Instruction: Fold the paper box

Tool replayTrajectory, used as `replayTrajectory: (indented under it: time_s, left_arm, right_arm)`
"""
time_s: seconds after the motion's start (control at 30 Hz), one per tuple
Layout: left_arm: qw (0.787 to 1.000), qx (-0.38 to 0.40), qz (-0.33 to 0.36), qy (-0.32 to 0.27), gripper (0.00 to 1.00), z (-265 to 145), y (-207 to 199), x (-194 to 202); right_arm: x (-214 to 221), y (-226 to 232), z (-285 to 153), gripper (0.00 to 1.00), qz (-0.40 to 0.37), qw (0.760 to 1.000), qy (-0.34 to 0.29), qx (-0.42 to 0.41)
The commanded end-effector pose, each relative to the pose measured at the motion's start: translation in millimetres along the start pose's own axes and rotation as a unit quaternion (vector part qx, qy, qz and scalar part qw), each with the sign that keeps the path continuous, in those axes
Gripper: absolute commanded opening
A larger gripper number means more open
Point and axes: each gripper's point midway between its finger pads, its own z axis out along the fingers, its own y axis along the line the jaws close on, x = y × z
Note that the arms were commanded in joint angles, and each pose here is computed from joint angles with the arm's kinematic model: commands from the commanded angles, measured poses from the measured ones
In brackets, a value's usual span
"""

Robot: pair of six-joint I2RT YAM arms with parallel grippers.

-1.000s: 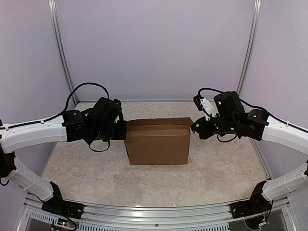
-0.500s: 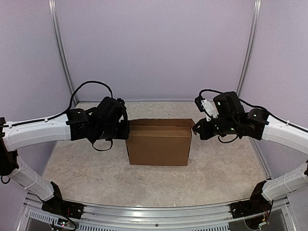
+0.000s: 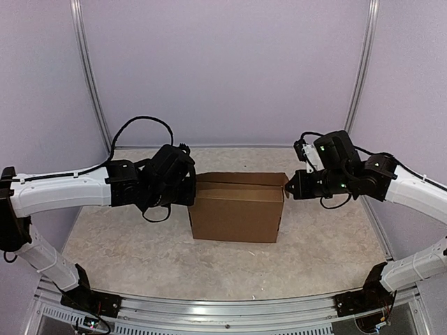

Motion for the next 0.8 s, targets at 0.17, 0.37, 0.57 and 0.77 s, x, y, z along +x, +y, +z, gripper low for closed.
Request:
replayTrajectory:
  time_s: [0.17, 0.37, 0.57, 0.77]
  left_arm:
    - [0.996, -0.013, 0.062, 0.063, 0.00, 17.6, -0.5, 51.0]
    - [0.996, -0.008, 0.065, 0.062, 0.00, 20.1, -3.6, 54.4]
    - [0.996, -0.013, 0.068, 0.060, 0.00, 21.9, -2.2, 55.9]
    - [0.996, -0.015, 0.070, 0.061, 0.00, 23.7, -1.9, 57.5]
  right_arm:
    - [-18.2, 12.9, -8.6, 0.00, 0.105, 0.993, -0.014, -0.053]
    - [-17.0, 7.5, -1.5, 0.00, 0.150, 0.986, -0.011, -0.073]
    - [-21.2, 1.8, 0.7, 0.00, 0.183, 0.978, -0.023, -0.092]
    - [-22.7, -1.4, 2.8, 0.00, 0.193, 0.977, -0.025, -0.090]
